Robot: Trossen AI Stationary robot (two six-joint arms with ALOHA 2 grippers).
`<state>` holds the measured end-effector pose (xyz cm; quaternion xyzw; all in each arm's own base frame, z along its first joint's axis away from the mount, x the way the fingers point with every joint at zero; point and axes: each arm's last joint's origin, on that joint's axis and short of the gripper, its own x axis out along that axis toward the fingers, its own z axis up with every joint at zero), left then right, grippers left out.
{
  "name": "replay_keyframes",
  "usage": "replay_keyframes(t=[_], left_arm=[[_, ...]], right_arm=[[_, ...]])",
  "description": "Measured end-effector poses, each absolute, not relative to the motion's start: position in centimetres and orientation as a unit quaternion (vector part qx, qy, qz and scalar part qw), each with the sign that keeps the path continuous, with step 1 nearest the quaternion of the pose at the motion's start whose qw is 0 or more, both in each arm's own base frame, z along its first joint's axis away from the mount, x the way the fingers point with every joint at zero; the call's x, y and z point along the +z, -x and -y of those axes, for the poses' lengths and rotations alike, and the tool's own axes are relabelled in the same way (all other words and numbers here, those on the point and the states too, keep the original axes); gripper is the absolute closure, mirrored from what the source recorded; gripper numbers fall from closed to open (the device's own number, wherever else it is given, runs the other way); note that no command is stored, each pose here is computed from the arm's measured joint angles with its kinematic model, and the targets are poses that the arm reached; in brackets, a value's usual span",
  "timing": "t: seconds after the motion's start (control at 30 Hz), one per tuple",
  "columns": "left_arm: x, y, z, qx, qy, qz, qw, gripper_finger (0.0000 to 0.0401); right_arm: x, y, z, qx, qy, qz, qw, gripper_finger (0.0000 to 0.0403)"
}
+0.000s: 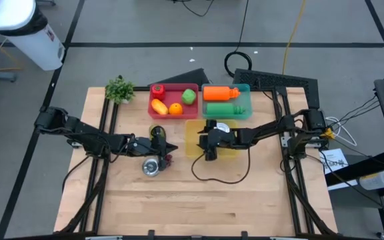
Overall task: Pick & Place Food Item
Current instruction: Put the blue tuna can into the yellow bin
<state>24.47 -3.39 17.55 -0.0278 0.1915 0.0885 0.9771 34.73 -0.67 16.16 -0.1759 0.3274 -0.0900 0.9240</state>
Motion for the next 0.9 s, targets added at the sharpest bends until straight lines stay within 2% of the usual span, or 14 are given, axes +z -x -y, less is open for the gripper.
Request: replay_keyframes(t=[0.23,0.5,0.7,0.9], left_arm=[[17.5,-24.4,3.4,0.089,0.027,-0.195,0.976,0.0391],[17.5,-24.4,3.4,0.089,0.028,-0.194,0.977,0.0391],[17.5,-24.4,3.4,0.089,0.03,-0.194,0.977,0.0391],[17.5,-24.5,3.4,0.089,0.031,-0.193,0.977,0.0391]], right_arm=[[18.1,-33.8,-0.5,-0.082,0.155,-0.323,0.93,0.0147],[21.9,-29.9,-0.5,-0.125,0.031,-0.359,0.925,0.0142],[21.8,-27.8,-1.2,-0.145,-0.024,-0.421,0.895,0.0143],[20.8,-27.7,-2.5,-0.148,-0.047,-0.448,0.881,0.0146]])
